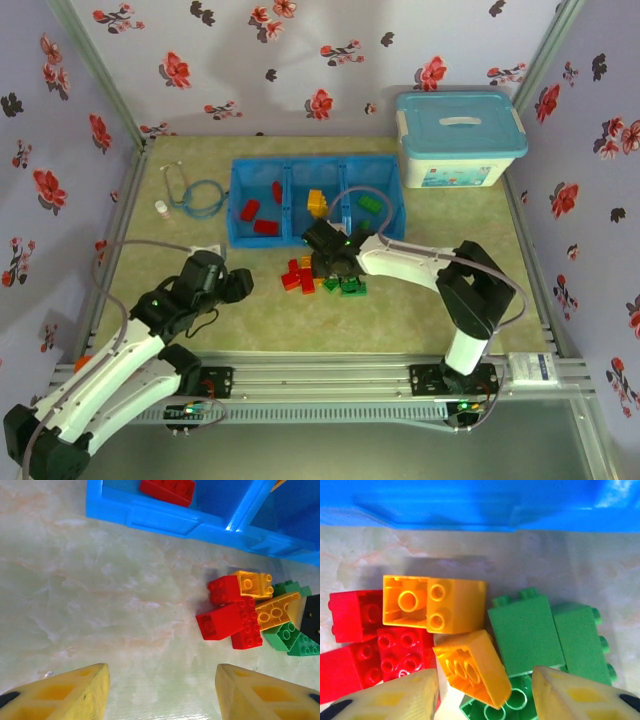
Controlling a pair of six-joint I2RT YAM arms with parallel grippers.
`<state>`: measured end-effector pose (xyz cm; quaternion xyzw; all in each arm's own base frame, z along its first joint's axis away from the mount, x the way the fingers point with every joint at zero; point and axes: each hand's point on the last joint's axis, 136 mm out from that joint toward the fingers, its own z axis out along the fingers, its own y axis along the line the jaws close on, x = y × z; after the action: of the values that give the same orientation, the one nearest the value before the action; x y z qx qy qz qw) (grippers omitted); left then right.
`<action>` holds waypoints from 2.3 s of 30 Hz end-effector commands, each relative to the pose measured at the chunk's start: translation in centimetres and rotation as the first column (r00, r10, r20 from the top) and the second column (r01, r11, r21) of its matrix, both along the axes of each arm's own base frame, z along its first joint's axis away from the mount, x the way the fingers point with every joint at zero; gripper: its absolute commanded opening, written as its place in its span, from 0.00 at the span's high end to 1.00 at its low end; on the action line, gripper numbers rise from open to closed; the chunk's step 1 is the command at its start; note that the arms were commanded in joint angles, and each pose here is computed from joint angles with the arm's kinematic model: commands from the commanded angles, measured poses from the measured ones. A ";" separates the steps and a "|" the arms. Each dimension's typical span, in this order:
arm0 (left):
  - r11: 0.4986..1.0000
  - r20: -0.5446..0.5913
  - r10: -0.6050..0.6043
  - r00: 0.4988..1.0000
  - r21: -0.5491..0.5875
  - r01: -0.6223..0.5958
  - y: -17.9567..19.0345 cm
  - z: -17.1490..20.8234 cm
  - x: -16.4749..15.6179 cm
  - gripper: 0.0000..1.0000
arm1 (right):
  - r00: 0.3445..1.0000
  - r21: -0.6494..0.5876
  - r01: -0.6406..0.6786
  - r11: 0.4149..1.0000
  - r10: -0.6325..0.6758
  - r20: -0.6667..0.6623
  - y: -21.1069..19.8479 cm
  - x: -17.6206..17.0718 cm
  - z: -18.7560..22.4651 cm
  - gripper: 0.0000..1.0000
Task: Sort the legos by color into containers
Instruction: Pick up the lego from the center of the table, then place the lego in the container.
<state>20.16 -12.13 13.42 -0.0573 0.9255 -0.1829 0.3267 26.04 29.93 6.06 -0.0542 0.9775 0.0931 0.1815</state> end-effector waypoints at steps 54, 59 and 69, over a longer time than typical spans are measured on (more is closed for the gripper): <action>0.997 -0.024 0.067 0.997 0.036 -0.066 2.3 -1.7 -1.7 0.43 | 0.968 -0.136 0.115 0.984 -0.080 0.236 -5.0 13.8 16.0 0.96; 0.997 -0.021 0.067 0.998 0.027 -0.067 2.3 -1.4 -1.9 0.43 | 0.971 -0.163 0.123 0.979 -0.085 0.222 -4.5 16.7 15.2 0.96; 0.998 -0.011 0.066 0.998 0.012 -0.066 2.0 -0.7 -1.7 0.43 | 0.987 -0.051 0.056 0.997 -0.047 0.155 -0.4 18.8 13.4 0.89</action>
<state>18.54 -10.28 12.27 -0.0804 0.9273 -0.1678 0.3249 45.18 28.49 18.84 -0.0258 0.9628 0.0294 0.2675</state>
